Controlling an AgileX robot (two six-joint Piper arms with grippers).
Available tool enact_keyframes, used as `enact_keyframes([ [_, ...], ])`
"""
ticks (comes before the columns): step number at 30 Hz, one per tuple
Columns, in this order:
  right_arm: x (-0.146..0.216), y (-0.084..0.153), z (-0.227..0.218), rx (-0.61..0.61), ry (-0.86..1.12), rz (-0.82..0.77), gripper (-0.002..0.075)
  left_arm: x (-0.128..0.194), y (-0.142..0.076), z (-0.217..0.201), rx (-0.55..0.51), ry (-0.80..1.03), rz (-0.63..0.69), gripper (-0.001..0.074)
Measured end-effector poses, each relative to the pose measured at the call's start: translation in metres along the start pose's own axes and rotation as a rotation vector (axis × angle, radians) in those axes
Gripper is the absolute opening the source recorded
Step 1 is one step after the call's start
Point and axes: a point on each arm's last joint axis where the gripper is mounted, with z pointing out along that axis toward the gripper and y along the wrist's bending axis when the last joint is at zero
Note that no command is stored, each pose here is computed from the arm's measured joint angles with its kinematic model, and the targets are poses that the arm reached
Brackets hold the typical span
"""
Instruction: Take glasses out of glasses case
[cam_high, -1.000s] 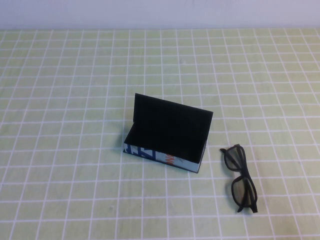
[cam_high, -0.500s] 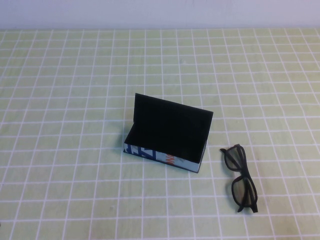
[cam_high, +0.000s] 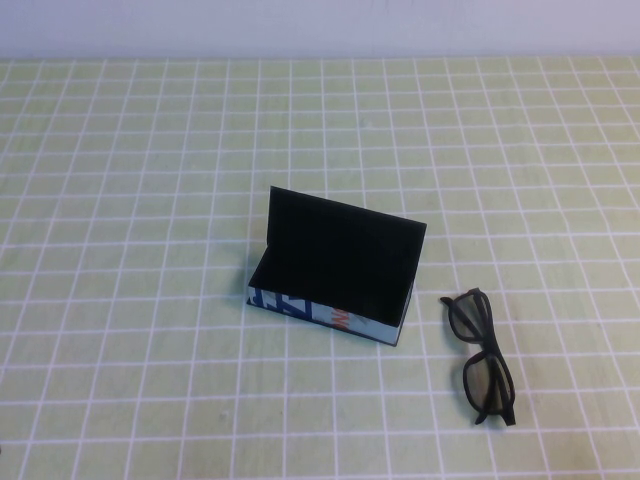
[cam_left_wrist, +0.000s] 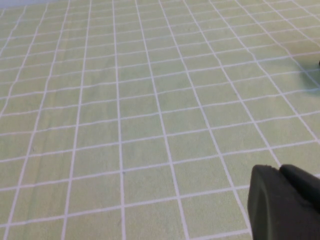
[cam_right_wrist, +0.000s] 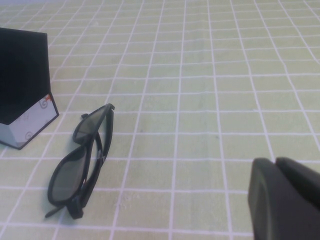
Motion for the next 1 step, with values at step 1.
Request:
enact_keyframes([
  [1,0.0,0.0,0.0,0.0,0.0,0.0,-0.0018,0.0,0.0,0.0,0.0,0.0,0.0,-0.0004],
])
